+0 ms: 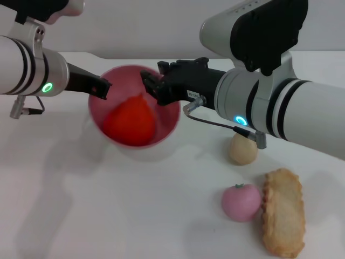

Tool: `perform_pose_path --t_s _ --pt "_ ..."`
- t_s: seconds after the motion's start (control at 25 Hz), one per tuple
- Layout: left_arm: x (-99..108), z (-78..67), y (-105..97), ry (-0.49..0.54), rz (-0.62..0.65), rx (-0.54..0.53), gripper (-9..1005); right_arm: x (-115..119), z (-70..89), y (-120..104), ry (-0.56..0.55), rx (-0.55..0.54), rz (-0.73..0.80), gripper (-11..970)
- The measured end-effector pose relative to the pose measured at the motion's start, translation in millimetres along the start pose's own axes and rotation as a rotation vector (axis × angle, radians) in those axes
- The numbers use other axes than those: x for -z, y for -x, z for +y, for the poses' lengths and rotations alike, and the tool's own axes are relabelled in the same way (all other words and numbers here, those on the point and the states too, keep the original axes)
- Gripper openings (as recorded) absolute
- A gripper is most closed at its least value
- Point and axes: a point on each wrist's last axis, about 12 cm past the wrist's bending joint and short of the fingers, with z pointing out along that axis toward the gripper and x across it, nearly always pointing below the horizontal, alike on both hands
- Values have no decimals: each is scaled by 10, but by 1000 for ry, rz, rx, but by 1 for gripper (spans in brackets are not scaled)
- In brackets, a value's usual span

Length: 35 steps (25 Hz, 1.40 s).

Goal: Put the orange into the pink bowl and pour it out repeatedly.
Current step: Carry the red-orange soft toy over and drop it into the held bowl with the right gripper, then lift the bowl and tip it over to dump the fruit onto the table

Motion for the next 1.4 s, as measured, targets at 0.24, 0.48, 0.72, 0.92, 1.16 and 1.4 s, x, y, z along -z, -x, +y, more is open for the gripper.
perform_pose_path --t_s 0.24,0.48,0.72,0.92,1.16,1.4 --pt "45 -94 52 -13 -24 -66 42 131 -441 -26 -142 -137 -19 431" --pt "69 -385 117 -43 -59 -248 42 584 -1283 -271 -416 -326 -15 583" --pt "8 -738 130 -9 -125 -555 42 801 -1576 -621 -527 -416 46 596" --pt "-19 -1028 103 80 -168 -796 42 779 -1581 -749 -529 -432 85 595" --pt "0 -1264 80 202 -250 -1031 42 776 -1581 -768 -528 -432 92 594" --pt "42 -1433 83 301 -301 -1190 42 754 -1562 -765 -518 -420 98 593"
